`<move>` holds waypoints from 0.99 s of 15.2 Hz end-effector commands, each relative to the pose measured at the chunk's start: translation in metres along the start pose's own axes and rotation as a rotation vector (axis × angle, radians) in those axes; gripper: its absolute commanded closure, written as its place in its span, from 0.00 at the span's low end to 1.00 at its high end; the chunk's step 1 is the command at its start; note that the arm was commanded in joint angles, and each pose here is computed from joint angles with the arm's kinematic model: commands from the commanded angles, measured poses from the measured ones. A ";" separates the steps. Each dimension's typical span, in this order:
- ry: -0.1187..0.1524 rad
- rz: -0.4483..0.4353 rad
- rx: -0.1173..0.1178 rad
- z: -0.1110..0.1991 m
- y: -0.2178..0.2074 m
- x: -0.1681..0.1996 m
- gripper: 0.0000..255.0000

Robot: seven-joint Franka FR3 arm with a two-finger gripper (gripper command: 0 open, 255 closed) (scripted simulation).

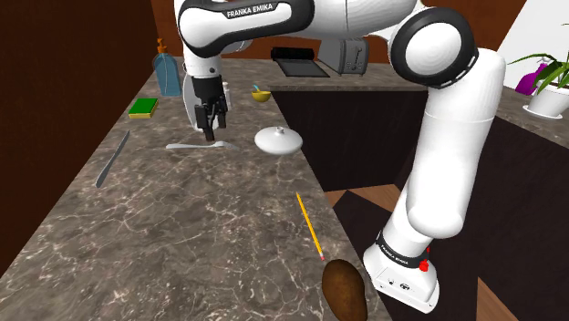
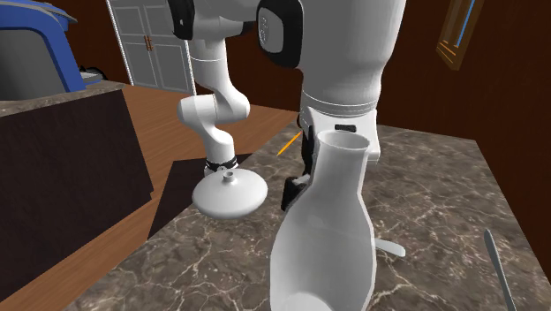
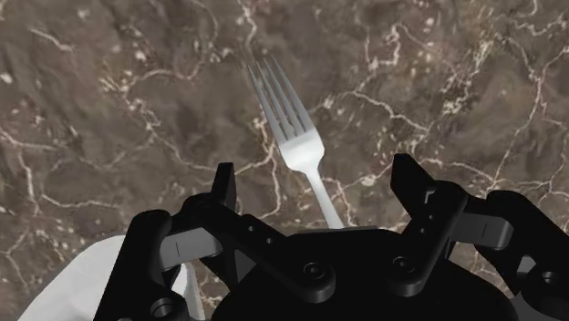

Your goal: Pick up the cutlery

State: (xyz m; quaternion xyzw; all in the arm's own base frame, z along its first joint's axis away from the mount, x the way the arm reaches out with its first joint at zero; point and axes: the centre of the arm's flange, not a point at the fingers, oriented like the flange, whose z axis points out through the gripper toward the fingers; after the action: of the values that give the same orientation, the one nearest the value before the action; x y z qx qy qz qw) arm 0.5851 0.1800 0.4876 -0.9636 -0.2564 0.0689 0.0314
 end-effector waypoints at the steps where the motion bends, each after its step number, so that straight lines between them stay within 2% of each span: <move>1: 0.000 -0.009 0.001 0.008 -0.001 0.011 0.00; 7: 0.000 -0.009 0.001 0.042 0.002 0.015 0.00; 9: 0.000 -0.009 0.001 0.042 0.002 0.015 0.00; 10: 0.000 -0.009 0.001 0.042 0.002 0.016 1.00; 15: 0.000 -0.009 0.001 0.041 0.002 0.015 1.00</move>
State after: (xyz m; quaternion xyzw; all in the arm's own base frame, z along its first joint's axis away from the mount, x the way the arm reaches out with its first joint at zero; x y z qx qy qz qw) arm 0.5935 0.1874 0.4483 -0.9625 -0.2613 0.0651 0.0321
